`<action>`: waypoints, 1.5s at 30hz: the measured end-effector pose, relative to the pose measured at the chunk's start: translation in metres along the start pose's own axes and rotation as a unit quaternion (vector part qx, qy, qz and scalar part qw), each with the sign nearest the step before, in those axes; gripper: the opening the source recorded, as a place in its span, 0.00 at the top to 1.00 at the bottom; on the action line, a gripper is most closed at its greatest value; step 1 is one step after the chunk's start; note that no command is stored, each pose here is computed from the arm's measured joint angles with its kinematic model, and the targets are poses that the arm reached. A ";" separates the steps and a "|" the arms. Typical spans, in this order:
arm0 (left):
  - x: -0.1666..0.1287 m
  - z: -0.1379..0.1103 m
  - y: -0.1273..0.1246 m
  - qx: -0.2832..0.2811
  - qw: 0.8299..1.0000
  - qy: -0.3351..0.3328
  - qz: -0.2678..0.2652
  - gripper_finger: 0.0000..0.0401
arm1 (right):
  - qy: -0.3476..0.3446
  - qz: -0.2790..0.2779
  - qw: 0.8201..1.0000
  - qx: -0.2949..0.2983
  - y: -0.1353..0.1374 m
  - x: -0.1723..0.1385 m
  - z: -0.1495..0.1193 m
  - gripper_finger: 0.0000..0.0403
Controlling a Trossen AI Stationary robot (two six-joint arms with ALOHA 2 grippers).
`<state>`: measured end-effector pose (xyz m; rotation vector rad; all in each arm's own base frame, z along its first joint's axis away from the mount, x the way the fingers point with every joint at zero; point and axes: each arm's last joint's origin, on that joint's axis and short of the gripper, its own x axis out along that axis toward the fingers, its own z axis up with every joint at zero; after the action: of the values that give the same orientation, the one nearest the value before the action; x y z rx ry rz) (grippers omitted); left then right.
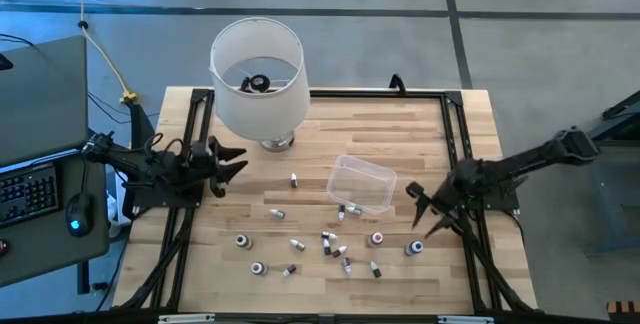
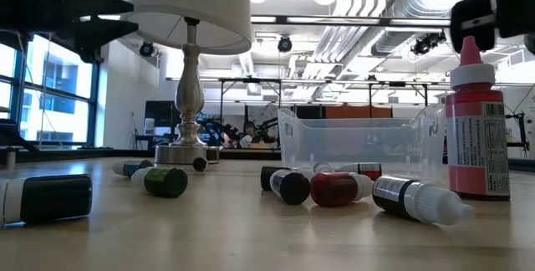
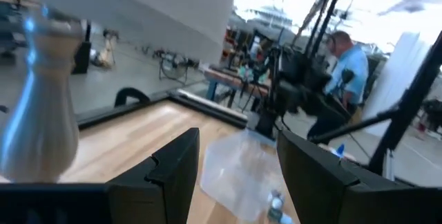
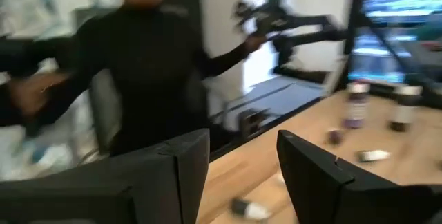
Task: Pick & Place food coloring
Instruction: Put the large blue food coloring bottle into the transparent bin
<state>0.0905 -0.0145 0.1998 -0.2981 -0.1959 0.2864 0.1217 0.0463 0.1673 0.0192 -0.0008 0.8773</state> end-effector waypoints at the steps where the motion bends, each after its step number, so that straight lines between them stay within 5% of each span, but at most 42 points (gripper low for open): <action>1: 0.000 0.001 0.000 -0.001 1.000 -0.003 0.003 0.51 | 0.006 0.009 1.000 -0.002 0.001 0.002 -0.002 0.59; 22: 0.000 0.003 0.003 -0.005 0.998 -0.020 0.064 0.51 | 0.114 0.055 0.992 0.011 0.013 0.020 -0.031 0.59; 28: 0.000 0.003 0.004 -0.005 0.997 -0.022 0.070 0.51 | 0.141 0.007 0.990 0.016 0.010 0.022 -0.038 0.59; 36: 0.000 0.004 0.004 -0.006 0.997 -0.023 0.071 0.51 | 0.156 0.011 0.987 0.029 0.010 0.023 -0.043 0.59; 45: 0.000 0.003 0.004 -0.010 0.997 -0.023 0.071 0.51 | 0.166 0.036 0.985 0.043 0.011 0.024 -0.046 0.74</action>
<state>0.0884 -0.0104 0.2019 -0.3251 -0.2234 0.4319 0.1284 0.0726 0.1215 -0.0469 0.3494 0.9443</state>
